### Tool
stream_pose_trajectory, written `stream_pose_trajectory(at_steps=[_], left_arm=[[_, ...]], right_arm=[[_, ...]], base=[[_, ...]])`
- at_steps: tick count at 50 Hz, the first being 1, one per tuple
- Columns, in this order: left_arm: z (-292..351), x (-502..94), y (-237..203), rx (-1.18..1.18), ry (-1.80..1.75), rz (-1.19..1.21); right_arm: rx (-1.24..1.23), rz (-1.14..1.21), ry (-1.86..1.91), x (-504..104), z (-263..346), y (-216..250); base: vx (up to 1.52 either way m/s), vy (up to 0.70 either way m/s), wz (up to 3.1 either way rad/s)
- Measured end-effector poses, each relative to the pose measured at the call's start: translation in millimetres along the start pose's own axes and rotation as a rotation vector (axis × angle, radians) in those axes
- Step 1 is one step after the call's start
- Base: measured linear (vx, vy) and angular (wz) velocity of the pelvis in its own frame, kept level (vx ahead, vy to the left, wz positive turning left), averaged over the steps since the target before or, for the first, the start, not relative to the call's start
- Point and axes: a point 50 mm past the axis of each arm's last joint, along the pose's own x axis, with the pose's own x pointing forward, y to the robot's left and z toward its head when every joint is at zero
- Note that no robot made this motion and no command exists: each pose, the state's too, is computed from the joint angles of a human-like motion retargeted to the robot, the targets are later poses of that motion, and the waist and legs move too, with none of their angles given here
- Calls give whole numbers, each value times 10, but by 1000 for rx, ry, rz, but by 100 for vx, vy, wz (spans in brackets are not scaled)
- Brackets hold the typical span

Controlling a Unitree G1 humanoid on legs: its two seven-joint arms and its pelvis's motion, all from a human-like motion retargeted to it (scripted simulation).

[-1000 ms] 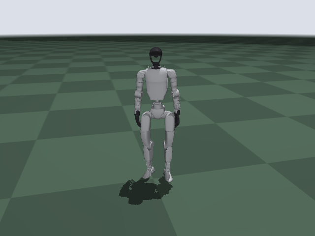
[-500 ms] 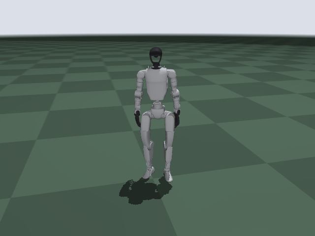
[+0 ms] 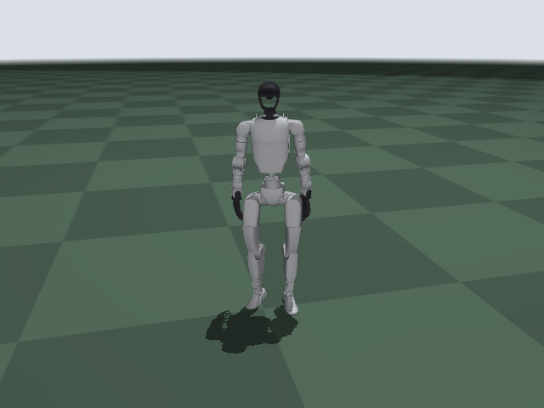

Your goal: Upper body actions

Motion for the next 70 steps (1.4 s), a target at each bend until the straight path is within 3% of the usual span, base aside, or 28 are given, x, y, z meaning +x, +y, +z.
stream_pose_trajectory(at_steps=[70], left_arm=[[-12, 1, 8, -4, 3, 1]], right_arm=[[0, -1, 1, 1, -11, 5]], base=[[0, 0, 0]])
